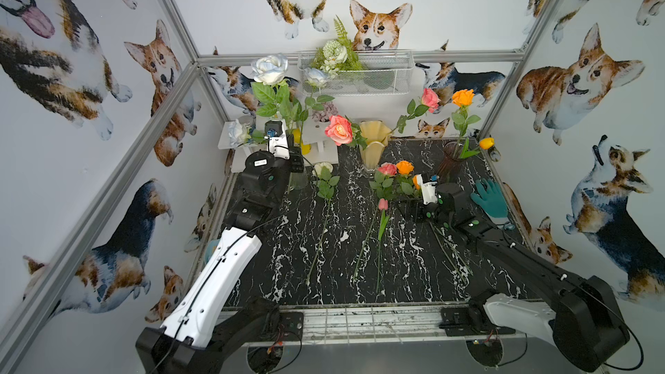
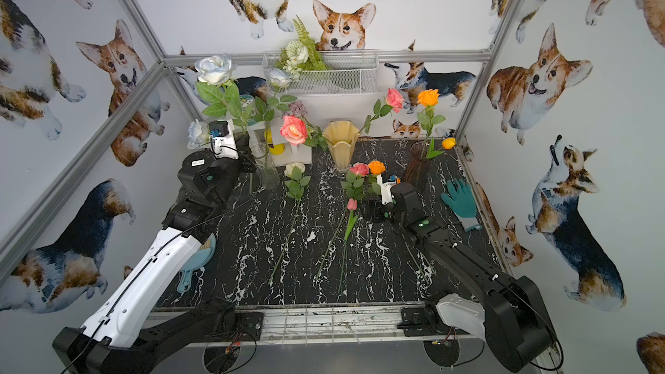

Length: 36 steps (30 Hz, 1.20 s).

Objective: Arrange the flowers in different vases according to their variety
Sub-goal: Pick up the flower at the center of the board, then insert the flower into the vase.

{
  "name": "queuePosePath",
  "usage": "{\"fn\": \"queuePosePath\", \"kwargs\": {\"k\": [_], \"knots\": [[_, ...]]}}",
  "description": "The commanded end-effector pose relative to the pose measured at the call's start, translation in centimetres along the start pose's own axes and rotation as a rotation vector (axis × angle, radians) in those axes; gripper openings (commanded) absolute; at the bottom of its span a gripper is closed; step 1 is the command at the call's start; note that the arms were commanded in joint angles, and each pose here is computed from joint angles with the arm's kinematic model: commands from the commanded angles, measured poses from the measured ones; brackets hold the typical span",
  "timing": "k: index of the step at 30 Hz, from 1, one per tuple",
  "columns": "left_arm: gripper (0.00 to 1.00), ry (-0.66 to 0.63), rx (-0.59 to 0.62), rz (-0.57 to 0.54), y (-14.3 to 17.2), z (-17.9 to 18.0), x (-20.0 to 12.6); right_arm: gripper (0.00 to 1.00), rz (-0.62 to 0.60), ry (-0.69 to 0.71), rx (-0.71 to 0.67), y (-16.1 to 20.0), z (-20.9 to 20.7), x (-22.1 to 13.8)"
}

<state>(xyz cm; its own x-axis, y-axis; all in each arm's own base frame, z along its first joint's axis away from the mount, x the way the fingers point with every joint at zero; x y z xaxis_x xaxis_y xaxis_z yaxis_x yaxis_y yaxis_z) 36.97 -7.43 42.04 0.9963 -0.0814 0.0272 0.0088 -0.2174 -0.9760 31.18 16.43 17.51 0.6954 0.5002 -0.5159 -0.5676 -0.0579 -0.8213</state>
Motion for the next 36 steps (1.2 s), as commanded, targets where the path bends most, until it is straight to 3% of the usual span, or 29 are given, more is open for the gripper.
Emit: {"fn": "queuePosePath", "kwargs": {"k": [1, 9, 17, 30, 36], "knots": [[0.0, 0.033, -0.004, -0.146, -3.7, -0.3, 1.0, 0.82, -0.042, -0.007, -0.021, -0.9, 0.2, -0.7], [0.0, 0.069, -0.053, -0.249, -5.9, 0.4, 4.9, 0.82, -0.046, 0.004, -0.02, -0.7, -0.4, -0.9], [0.0, 0.071, -0.054, -0.282, -6.2, 1.8, 8.4, 0.83, -0.046, 0.022, -0.017, -0.7, -1.2, -1.1], [0.0, 0.051, -0.09, -0.195, 0.6, 4.2, 10.2, 0.83, -0.047, 0.027, -0.009, -0.7, -1.6, -1.0], [0.0, 0.049, -0.081, -0.168, 2.1, 4.5, 10.5, 0.83, -0.051, 0.027, -0.005, -0.9, -1.6, -1.2]]}}
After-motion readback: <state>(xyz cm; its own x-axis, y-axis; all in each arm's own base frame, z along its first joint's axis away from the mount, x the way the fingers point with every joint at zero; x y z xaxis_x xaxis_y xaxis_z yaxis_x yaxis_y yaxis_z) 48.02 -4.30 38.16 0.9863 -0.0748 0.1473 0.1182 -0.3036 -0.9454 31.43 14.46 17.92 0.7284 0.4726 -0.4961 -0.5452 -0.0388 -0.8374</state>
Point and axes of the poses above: each gripper's point midway between its finger pads, its own x axis out along the fingers, its own z axis along the line the jaws close on, y = z × x, the point moved 1 cm from there along -x, back along the fingers, and after that the axes turned 12 degrees about -x, right-handed, at the moved point
